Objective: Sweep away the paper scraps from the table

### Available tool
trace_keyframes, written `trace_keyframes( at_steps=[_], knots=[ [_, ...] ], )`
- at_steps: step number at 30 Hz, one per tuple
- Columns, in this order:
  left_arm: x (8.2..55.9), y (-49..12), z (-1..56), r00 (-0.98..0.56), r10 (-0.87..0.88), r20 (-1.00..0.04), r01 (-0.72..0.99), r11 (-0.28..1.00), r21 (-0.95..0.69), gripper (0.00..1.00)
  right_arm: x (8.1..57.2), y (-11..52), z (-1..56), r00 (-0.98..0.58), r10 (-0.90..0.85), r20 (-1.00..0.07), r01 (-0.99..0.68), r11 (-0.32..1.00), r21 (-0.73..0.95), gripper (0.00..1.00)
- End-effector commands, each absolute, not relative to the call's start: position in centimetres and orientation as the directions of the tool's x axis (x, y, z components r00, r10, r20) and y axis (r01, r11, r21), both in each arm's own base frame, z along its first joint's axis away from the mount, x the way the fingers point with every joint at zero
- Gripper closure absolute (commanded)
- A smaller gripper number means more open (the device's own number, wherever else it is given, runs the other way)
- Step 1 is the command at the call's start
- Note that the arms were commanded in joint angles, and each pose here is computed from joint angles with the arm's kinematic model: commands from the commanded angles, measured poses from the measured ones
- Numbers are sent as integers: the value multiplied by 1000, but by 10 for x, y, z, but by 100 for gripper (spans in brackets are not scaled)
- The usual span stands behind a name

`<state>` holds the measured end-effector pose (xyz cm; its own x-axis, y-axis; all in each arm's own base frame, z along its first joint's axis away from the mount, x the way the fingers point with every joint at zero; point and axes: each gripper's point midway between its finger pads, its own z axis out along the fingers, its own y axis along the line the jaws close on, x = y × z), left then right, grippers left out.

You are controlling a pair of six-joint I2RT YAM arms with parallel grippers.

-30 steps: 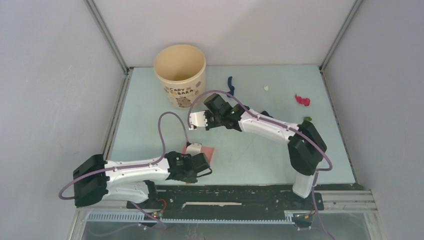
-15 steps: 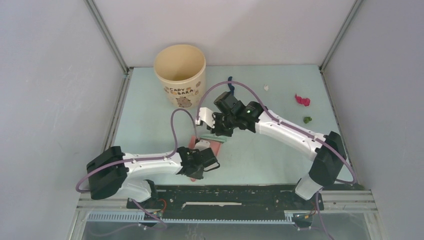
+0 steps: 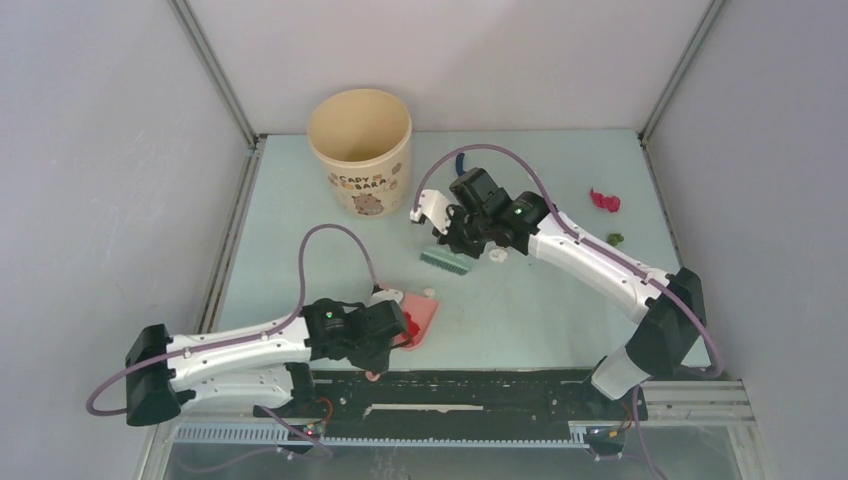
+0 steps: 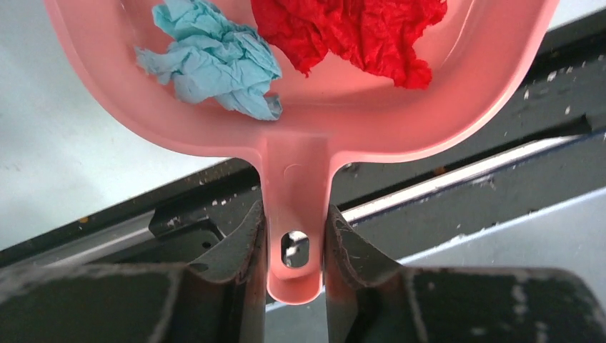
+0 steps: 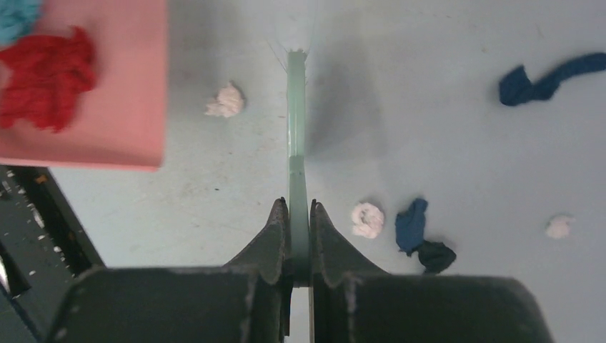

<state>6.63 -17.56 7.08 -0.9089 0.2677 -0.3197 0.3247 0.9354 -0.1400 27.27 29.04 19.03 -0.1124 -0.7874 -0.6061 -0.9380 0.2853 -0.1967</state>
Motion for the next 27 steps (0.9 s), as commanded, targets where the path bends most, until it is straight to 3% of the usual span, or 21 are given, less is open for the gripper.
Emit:
trace_keyframes(
  at_steps=[1, 11, 14, 20, 27],
  knots=[
    [35, -164, 66, -934, 299, -194, 331, 930, -161, 100, 296, 280, 219, -133, -736, -664, -873, 404, -274, 100],
    [31, -162, 43, -913, 402, -73, 404, 915, -2, 100, 305, 284, 192, -232, -750, -620, -827, 488, -280, 100],
    [35, -178, 39, -902, 428, -55, 430, 903, -25, 100, 289, 303, 180, -231, -752, -618, -866, 449, -222, 100],
    [56, -197, 34, -905, 420, -68, 423, 905, -43, 100, 226, 336, 154, -195, -791, -580, -970, 241, -2, 100],
    [66, -203, 26, -897, 438, -51, 440, 897, -31, 100, 194, 337, 186, -267, -745, -611, -963, 216, 158, 100]
  ],
)
